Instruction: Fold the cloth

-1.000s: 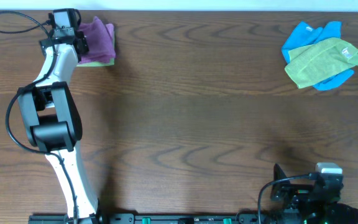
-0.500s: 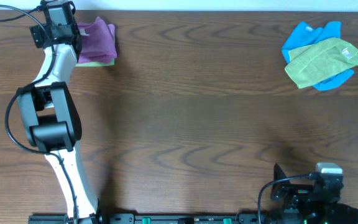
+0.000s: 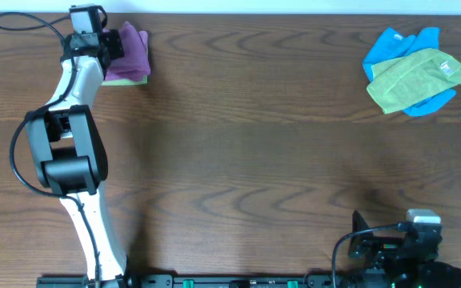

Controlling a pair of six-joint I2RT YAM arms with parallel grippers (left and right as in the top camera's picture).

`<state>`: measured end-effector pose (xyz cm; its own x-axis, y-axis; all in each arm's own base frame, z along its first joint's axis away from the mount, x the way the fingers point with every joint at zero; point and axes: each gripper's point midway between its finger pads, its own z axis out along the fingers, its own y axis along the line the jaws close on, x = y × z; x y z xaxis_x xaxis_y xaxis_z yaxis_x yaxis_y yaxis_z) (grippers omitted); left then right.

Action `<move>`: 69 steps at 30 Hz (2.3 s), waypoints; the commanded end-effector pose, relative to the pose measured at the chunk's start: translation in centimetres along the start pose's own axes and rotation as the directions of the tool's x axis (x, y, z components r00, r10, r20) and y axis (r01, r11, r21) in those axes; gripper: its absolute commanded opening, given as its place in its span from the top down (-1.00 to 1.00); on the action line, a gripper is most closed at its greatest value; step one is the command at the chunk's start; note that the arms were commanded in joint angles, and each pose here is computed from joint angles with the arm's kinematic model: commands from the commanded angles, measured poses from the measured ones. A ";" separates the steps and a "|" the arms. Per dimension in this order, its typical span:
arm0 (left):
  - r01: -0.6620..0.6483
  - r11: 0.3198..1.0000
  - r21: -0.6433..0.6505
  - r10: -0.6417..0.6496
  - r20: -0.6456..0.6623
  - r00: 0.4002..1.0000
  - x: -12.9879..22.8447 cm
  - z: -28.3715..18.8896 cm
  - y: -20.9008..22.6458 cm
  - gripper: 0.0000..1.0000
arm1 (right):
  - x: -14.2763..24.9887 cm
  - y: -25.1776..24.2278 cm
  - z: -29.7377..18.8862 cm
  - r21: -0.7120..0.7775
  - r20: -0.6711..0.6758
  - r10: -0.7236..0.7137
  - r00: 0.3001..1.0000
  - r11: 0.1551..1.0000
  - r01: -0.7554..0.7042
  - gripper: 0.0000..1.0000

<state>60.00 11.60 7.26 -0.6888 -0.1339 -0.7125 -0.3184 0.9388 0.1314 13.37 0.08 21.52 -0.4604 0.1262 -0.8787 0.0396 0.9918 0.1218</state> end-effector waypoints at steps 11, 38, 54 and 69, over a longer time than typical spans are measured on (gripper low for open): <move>0.154 0.953 -0.262 -0.146 0.050 0.988 -1.0 -0.5 8.5 -0.90 | 0.0 -0.3 0.0 0.018 0.004 -0.007 1.000 1.000 0.007 -0.98; -0.078 0.987 0.140 0.076 0.023 0.997 -5.1 -18.5 -1.0 -0.90 | 0.0 -0.3 0.0 0.018 0.004 -0.007 1.000 1.000 0.007 -0.98; -0.281 0.944 0.173 0.243 0.212 0.947 6.6 -38.4 -2.0 -0.90 | 0.0 -0.3 0.0 0.018 0.004 -0.007 1.000 1.000 0.007 -0.98; -0.202 0.917 0.345 0.167 0.128 0.978 24.1 -34.4 1.4 -0.90 | 0.0 -0.3 0.0 0.018 0.004 -0.007 1.000 1.000 0.007 -0.99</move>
<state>21.08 -0.65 16.14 -0.6544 0.0868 -0.7511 0.0482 0.9962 0.0731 13.38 0.07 21.51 -0.4603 0.1262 -0.8787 0.0399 0.9918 0.1216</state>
